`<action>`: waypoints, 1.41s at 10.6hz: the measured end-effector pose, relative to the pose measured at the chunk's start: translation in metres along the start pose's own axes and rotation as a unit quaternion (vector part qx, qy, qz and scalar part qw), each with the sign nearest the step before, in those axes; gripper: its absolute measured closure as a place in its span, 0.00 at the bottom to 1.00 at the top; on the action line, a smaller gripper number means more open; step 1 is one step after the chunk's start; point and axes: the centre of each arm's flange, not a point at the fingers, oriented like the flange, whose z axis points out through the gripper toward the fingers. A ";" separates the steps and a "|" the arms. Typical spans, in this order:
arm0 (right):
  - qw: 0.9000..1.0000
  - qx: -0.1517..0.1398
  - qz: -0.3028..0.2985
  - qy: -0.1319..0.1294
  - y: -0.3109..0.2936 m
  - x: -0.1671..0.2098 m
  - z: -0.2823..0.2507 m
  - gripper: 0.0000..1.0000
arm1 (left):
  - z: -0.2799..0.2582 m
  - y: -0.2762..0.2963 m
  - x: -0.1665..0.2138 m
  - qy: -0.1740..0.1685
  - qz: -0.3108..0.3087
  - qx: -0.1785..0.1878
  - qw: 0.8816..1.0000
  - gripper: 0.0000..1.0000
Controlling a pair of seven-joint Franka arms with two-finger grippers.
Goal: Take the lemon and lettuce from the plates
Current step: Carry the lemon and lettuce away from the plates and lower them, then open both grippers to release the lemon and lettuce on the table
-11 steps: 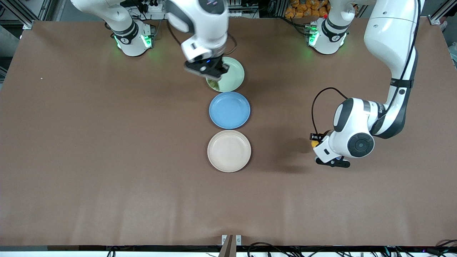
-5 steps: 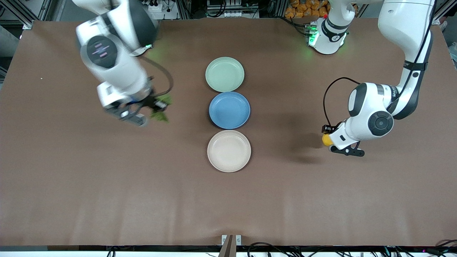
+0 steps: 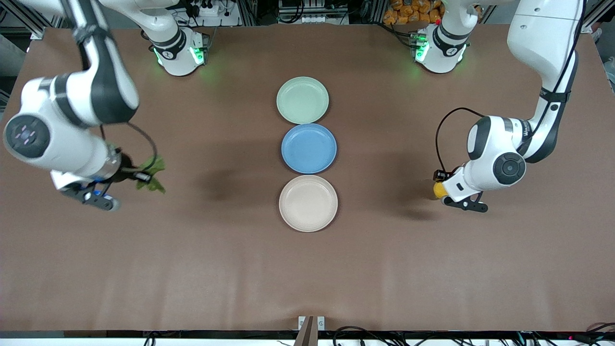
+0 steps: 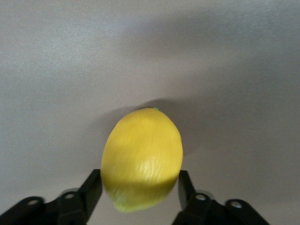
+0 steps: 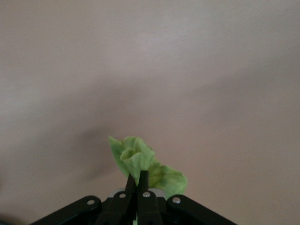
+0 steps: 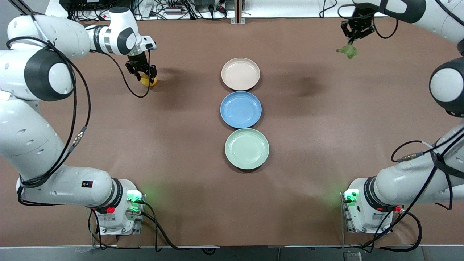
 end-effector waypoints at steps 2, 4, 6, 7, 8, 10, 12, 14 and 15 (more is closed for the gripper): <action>1.000 -0.004 -0.021 -0.009 0.041 0.034 0.042 0.98 | 0.003 -0.002 0.001 0.000 0.001 0.000 1.000 0.05; 0.999 -0.005 -0.037 -0.015 0.071 0.055 0.081 0.98 | 0.001 -0.002 0.002 0.002 0.001 0.000 1.000 0.00; 0.999 -0.008 -0.043 -0.021 0.087 0.066 0.125 0.98 | -0.009 -0.003 0.007 0.014 0.001 0.001 1.000 0.00; 0.999 -0.008 -0.048 -0.023 0.093 0.069 0.148 0.98 | -0.018 -0.003 0.011 0.024 0.001 0.002 1.000 0.00; 0.999 -0.006 -0.050 -0.021 0.098 0.071 0.170 0.95 | -0.031 -0.004 0.015 0.037 0.001 0.003 0.999 0.00; 0.999 -0.003 -0.051 -0.009 0.100 0.071 0.202 0.87 | -0.075 0.002 0.017 0.070 0.005 0.007 0.998 0.00; 0.999 0.007 -0.045 -0.006 0.098 0.071 0.212 0.78 | -0.126 0.015 0.005 0.100 0.013 0.012 0.995 0.00; 0.999 0.020 -0.035 -0.005 0.096 0.072 0.209 0.51 | -0.167 0.031 -0.009 0.125 0.013 0.014 0.992 0.00; 0.999 0.022 -0.036 -0.002 0.094 0.072 0.200 0.40 | -0.185 0.035 -0.016 0.138 0.005 0.015 0.990 0.00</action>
